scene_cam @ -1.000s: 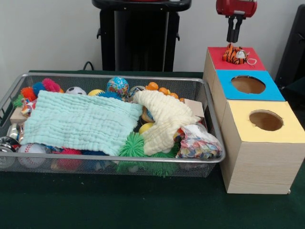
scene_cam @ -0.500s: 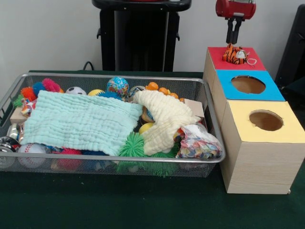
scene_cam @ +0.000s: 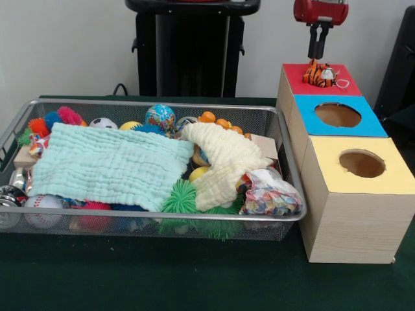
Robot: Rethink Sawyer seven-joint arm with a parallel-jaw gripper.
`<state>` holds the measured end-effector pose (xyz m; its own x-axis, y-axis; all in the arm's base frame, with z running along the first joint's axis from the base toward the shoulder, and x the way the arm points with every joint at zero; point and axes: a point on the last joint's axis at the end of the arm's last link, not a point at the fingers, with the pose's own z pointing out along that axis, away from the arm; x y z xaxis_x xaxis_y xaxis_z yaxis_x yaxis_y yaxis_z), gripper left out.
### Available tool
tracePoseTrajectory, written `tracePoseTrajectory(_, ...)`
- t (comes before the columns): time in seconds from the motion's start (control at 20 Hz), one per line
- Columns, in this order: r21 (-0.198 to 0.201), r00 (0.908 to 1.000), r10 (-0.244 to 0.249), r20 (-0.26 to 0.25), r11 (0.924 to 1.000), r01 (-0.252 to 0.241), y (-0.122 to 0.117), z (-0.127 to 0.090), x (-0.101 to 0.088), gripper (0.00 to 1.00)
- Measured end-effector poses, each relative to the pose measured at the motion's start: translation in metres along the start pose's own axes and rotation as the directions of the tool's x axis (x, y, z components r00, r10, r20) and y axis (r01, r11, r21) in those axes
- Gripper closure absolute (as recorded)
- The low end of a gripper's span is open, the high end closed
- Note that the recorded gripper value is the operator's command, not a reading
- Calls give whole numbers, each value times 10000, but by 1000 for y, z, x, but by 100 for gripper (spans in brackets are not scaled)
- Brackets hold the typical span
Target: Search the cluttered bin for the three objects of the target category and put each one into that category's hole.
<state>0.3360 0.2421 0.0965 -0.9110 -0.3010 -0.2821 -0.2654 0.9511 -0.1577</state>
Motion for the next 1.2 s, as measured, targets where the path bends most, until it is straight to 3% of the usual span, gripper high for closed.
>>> tracePoseTrajectory(0.75, -89, 9998, -202, 87, 9998, 202, 14, -5, 2, 100)
tracePoseTrajectory(1.2, -67, 9989, -418, -209, 9991, 417, 21, 4, 16, 100)
